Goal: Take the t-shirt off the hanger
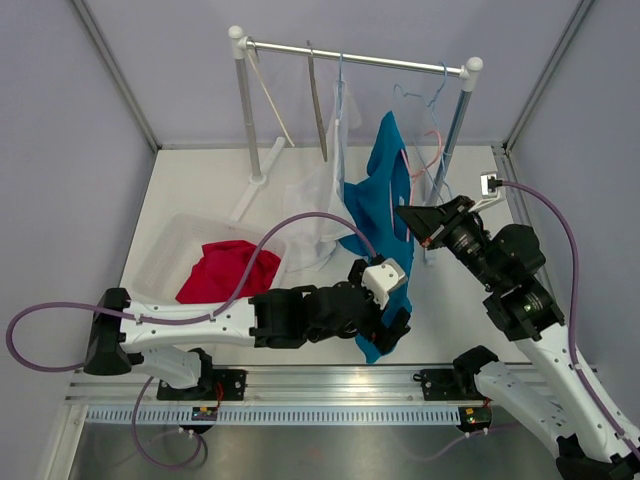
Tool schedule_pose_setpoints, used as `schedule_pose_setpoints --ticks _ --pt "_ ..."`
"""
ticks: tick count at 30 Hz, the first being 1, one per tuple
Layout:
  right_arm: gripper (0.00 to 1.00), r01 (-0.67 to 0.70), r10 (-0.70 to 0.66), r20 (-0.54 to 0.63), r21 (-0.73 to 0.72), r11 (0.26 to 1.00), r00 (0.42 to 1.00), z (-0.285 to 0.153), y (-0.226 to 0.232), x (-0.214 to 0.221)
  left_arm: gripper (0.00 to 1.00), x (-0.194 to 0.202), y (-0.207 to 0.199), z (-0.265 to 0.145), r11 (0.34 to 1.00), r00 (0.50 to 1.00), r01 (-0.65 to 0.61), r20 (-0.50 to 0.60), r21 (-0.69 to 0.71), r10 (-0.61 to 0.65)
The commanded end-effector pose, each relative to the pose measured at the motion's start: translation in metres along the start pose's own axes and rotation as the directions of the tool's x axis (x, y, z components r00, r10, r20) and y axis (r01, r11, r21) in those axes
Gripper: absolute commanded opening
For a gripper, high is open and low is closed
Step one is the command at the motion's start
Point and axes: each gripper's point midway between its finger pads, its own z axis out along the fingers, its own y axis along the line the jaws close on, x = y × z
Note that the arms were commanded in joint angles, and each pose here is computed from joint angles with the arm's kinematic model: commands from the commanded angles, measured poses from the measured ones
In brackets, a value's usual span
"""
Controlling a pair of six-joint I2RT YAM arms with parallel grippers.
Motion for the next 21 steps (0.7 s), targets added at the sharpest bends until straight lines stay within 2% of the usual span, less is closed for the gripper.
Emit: schedule_pose_setpoints --ticks 1,4,5,8,9,11,17,18,21 --pt "0.00 -0.013 0.015 0.013 -0.147 0.989 1.000 -0.011 0.037 -0.010 0.99 -0.036 0.005 0.003 0.998 0.992 0.013 0.124 -0.065 -0.005" --pt "0.00 -0.007 0.011 0.026 -0.145 0.989 1.000 -0.015 0.038 -0.013 0.79 -0.031 0.003 0.004 0.999 0.993 0.010 0.121 -0.052 -0.004" --pt "0.00 -0.001 0.005 0.031 -0.142 0.990 1.000 -0.016 0.038 -0.014 0.60 -0.030 -0.001 0.003 0.999 0.993 0.008 0.121 -0.033 -0.004" --pt "0.00 0.002 0.005 0.042 -0.151 0.988 0.999 -0.016 0.041 -0.018 0.33 -0.022 -0.009 0.002 1.000 0.993 -0.003 0.114 0.008 0.002" --pt "0.00 0.005 0.001 0.042 -0.155 0.988 0.999 -0.014 0.042 -0.018 0.15 -0.019 -0.011 0.000 1.000 0.994 -0.009 0.111 0.019 0.007" --pt "0.00 0.011 -0.005 0.038 -0.173 0.985 0.999 -0.011 0.046 -0.018 0.01 0.002 -0.015 -0.002 0.999 0.996 -0.037 0.077 0.019 0.035" --pt "0.00 0.080 -0.063 0.097 -0.184 0.980 0.993 0.002 0.056 -0.039 0.00 0.068 -0.021 -0.015 0.999 0.999 -0.036 -0.024 0.034 0.037" --pt "0.00 0.095 -0.075 0.106 -0.195 0.976 0.992 0.002 0.060 -0.043 0.00 0.087 -0.012 -0.015 1.000 0.999 -0.017 -0.051 -0.001 0.017" --pt "0.00 0.125 -0.096 0.120 -0.261 0.957 0.988 -0.002 0.083 -0.055 0.00 0.113 0.002 -0.016 0.998 0.996 0.036 -0.079 -0.058 -0.041"
